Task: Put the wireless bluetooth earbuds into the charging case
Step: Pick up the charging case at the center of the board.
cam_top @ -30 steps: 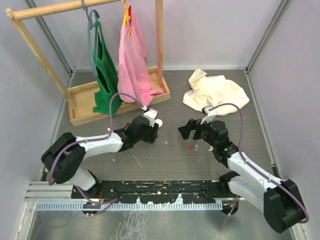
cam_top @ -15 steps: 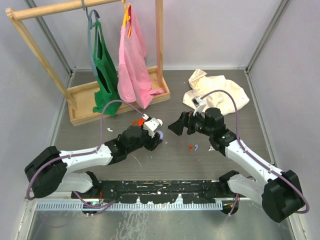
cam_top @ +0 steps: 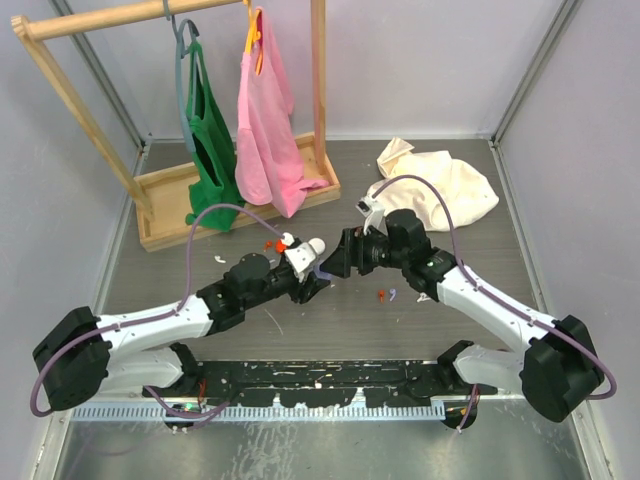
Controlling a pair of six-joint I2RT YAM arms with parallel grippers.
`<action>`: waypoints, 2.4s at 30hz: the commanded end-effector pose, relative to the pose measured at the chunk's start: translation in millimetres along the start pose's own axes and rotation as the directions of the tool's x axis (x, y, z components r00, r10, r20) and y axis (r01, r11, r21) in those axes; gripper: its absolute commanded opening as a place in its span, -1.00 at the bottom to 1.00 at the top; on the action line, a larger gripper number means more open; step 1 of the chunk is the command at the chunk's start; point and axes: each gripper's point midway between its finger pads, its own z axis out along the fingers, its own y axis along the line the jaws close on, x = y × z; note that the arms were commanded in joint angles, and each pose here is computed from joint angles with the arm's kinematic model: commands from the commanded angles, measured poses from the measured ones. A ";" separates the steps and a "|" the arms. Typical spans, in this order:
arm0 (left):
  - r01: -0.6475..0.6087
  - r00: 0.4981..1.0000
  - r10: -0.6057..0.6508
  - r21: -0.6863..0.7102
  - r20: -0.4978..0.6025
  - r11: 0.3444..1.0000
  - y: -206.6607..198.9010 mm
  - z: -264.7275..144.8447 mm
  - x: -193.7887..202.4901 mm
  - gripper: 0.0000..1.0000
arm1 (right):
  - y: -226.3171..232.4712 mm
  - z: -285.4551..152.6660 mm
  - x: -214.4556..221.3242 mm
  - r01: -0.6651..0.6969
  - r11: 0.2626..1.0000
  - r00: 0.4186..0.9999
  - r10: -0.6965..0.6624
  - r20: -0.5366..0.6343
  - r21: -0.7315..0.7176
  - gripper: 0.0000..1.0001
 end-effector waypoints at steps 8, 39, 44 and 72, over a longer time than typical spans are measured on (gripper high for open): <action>-0.056 0.991 0.053 0.024 0.125 0.998 -4.7 -8.2 -37.9 -0.06 | 35.1 5.6 -15.4 0.026 0.996 1.000 -0.024 0.020 -0.088 0.14; 0.167 0.972 -0.192 0.177 0.133 0.970 5.6 -31.5 -40.4 0.50 | 40.6 -24.7 -37.8 0.459 0.886 0.888 -0.460 0.006 -0.056 -0.85; 0.174 0.966 -0.214 0.252 0.143 0.952 -2.3 -36.0 -50.3 0.50 | 48.3 -29.3 -33.4 0.523 0.844 0.849 -0.528 -0.013 -0.116 -0.85; 0.141 0.954 -0.254 0.510 0.160 0.849 -36.8 -36.2 -81.1 -0.02 | 89.0 -34.0 -17.9 0.591 0.700 0.770 -0.638 0.022 -0.400 -0.86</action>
